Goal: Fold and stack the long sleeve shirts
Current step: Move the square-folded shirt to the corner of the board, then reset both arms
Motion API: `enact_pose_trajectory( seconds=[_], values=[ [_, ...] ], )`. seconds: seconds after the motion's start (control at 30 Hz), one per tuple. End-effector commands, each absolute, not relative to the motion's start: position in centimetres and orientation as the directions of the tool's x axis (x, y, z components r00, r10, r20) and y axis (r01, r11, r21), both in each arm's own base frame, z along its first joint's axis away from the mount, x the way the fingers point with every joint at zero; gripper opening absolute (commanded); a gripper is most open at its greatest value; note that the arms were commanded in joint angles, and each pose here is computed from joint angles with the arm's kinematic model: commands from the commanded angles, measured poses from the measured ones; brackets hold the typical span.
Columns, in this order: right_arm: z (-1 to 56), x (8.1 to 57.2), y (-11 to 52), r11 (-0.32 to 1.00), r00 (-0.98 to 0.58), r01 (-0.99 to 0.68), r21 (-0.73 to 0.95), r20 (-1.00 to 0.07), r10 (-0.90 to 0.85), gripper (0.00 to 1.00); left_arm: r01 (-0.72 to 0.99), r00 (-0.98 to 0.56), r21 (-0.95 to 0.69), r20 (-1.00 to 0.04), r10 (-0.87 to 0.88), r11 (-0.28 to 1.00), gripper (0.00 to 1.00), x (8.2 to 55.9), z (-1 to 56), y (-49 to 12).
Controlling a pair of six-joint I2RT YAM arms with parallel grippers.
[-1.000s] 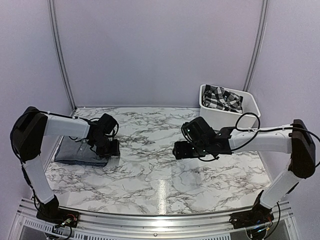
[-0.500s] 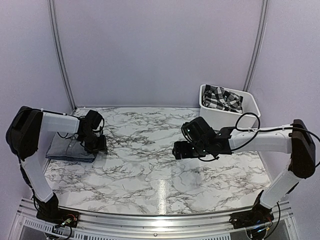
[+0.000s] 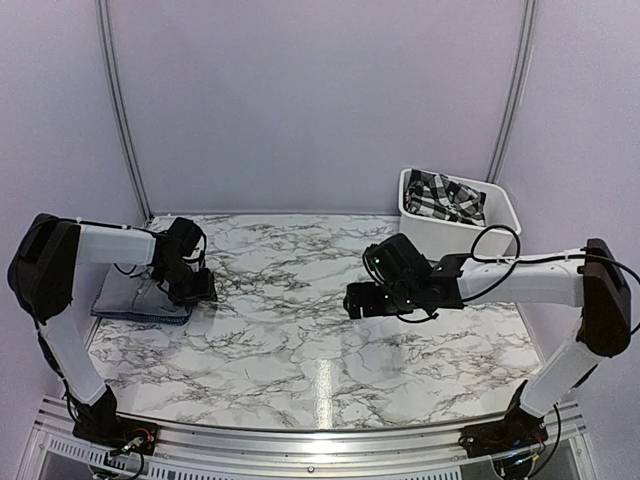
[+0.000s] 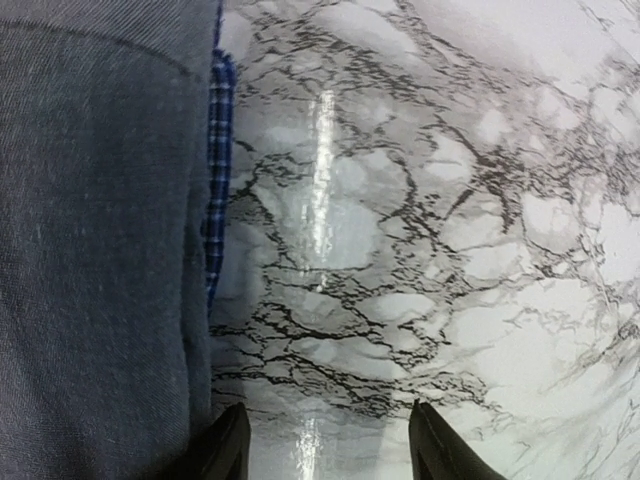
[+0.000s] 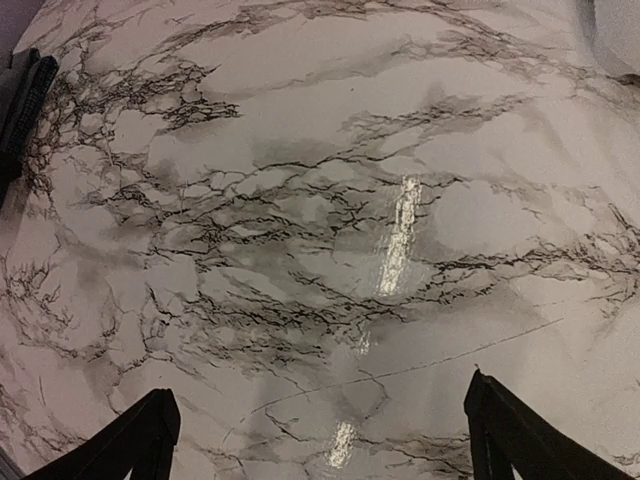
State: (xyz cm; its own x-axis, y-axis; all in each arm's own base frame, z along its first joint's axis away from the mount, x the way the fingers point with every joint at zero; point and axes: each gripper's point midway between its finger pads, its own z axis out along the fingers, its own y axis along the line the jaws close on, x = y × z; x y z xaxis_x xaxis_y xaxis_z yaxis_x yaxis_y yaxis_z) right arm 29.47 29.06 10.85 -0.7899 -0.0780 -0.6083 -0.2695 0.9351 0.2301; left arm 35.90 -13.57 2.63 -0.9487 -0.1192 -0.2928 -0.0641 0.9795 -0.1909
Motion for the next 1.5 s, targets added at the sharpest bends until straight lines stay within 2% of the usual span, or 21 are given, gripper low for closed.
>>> enact_pose_trajectory(
  seconds=[0.0,0.1,0.27,0.43,0.6,0.9,1.13,1.47],
  values=[
    [12.3,30.5,29.3,0.94,-0.77,-0.266,0.215,-0.634,-0.072,0.97,0.018,-0.936,-0.255,-0.345,-0.074,0.967,0.64,36.3,6.5,-15.6],
    [13.2,31.1,29.3,0.943,-0.752,-0.255,0.213,-0.657,-0.055,0.98,0.092,-0.915,-0.277,-0.402,-0.028,0.956,0.8,36.6,8.8,-17.7],
    [15.5,32.2,29.4,0.945,-0.709,-0.232,0.233,-0.706,0.0,0.99,0.197,-0.867,-0.313,-0.498,0.016,0.929,0.99,36.5,12.8,-21.2],
    [18.7,32.6,29.9,0.917,-0.638,-0.255,0.307,-0.766,0.078,0.99,0.311,-0.799,-0.345,-0.6,0.047,0.886,0.99,35.4,16.9,-24.6],
    [23.6,33.2,28.7,0.913,-0.516,-0.27,0.307,-0.846,0.132,0.98,0.384,-0.72,-0.352,-0.693,0.038,0.854,0.99,33.9,20.6,-26.3],
    [31.7,32.4,24.5,0.934,-0.316,-0.249,0.256,-0.933,0.171,0.98,0.377,-0.613,-0.381,-0.786,-0.081,0.845,0.99,33.0,25.5,-24.7],
    [34.2,31.3,21.4,0.952,-0.246,-0.2,0.23,-0.953,0.178,0.98,0.37,-0.539,-0.375,-0.832,-0.133,0.85,0.99,32.9,27.8,-23.4],
    [34.3,31.1,20.1,0.96,-0.221,-0.151,0.237,-0.954,0.201,0.98,0.344,-0.488,-0.353,-0.859,-0.156,0.87,0.99,33.0,29.1,-22.2]
  ],
)
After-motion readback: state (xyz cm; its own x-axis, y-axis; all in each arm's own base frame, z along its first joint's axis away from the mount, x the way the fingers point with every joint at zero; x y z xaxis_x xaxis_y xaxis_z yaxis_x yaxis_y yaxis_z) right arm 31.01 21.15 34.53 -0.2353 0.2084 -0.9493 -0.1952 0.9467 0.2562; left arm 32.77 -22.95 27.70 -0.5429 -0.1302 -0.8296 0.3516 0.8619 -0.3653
